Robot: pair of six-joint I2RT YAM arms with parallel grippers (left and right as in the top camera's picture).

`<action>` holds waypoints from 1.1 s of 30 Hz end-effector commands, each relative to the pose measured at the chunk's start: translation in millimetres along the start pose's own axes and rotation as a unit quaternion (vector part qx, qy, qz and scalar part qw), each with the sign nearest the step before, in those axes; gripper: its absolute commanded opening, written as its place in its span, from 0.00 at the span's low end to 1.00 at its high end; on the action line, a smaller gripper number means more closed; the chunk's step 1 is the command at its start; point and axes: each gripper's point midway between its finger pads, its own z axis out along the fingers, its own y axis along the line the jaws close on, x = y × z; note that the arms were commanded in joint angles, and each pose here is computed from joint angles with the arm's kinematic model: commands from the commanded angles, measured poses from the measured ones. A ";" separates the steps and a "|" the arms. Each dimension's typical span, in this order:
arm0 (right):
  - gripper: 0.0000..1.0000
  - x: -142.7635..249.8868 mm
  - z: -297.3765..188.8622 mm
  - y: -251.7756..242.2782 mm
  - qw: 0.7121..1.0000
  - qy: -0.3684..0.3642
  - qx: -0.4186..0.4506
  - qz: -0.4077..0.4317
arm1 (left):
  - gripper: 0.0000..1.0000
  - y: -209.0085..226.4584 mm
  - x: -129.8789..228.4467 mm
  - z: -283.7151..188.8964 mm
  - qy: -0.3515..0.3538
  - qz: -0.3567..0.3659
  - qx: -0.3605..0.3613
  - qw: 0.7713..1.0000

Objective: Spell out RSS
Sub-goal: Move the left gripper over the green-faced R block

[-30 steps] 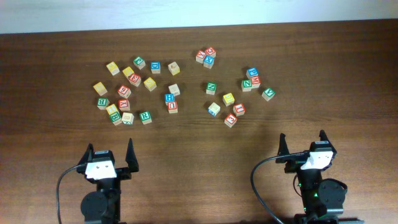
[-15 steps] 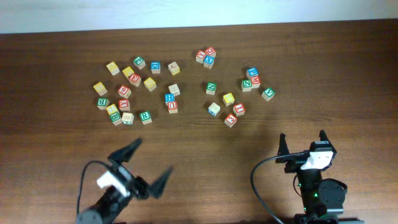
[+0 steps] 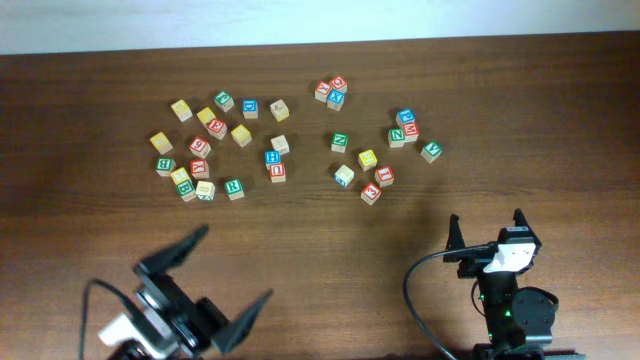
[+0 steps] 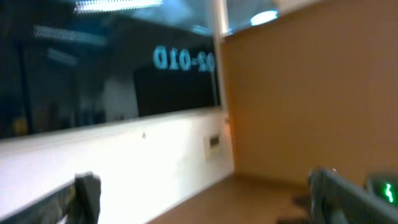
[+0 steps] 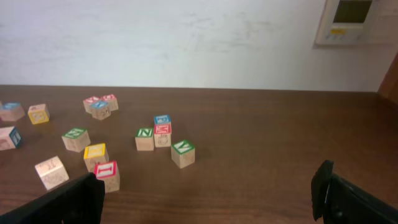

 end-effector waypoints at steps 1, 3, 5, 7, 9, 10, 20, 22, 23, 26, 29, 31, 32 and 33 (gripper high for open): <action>0.98 2.3 0.0 -0.6 1.000 0.000 0.003 -0.002 | 0.99 11.3 -25.7 29.7 0.113 0.000 0.011 0.994; 0.98 2.3 0.0 -0.6 1.000 0.000 0.003 -0.002 | 0.99 -6.7 -25.2 37.3 0.160 -0.058 0.089 0.981; 0.98 2.3 0.0 -0.6 1.000 0.000 0.003 -0.002 | 0.99 -11.7 -23.7 46.0 0.190 -0.114 0.143 0.965; 0.98 2.3 0.0 -0.6 1.000 0.000 0.003 -0.002 | 0.99 1.3 -17.3 55.6 0.200 -0.134 0.137 0.961; 0.98 2.3 0.0 -0.6 1.000 0.000 0.003 -0.002 | 0.99 22.6 -5.2 64.7 0.218 -0.185 0.092 0.954; 0.98 2.3 0.0 -0.6 1.000 0.000 0.003 -0.002 | 0.99 37.7 4.6 69.2 0.230 -0.219 0.054 0.947; 0.98 2.3 0.0 -0.6 1.000 0.000 0.003 -0.002 | 0.99 117.8 166.0 41.9 0.500 -0.299 -0.247 0.774; 0.98 2.3 0.0 -0.6 1.000 0.000 0.003 -0.002 | 0.99 103.4 187.7 45.5 0.530 -0.330 -0.214 0.751; 0.98 2.3 0.0 -0.6 1.000 0.000 0.003 -0.002 | 0.99 102.0 195.7 48.2 0.537 -0.336 -0.208 0.745; 0.98 2.3 0.0 -0.6 1.000 0.000 0.003 -0.002 | 0.99 104.9 219.4 46.0 0.569 -0.354 -0.218 0.710; 0.98 2.3 0.0 -0.6 1.000 0.000 0.003 -0.002 | 0.99 121.6 234.9 27.9 0.613 -0.345 -0.297 0.645; 0.98 2.3 0.0 -0.6 1.000 0.000 0.003 -0.002 | 0.99 148.7 240.6 8.2 0.644 -0.293 -0.390 0.589; 0.98 2.3 0.0 -0.6 1.000 0.000 0.003 -0.002 | 0.99 154.6 243.8 6.2 0.647 -0.282 -0.407 0.580; 0.98 2.3 0.0 -0.6 1.000 0.000 0.003 -0.002 | 0.99 157.1 247.6 5.7 0.649 -0.280 -0.413 0.575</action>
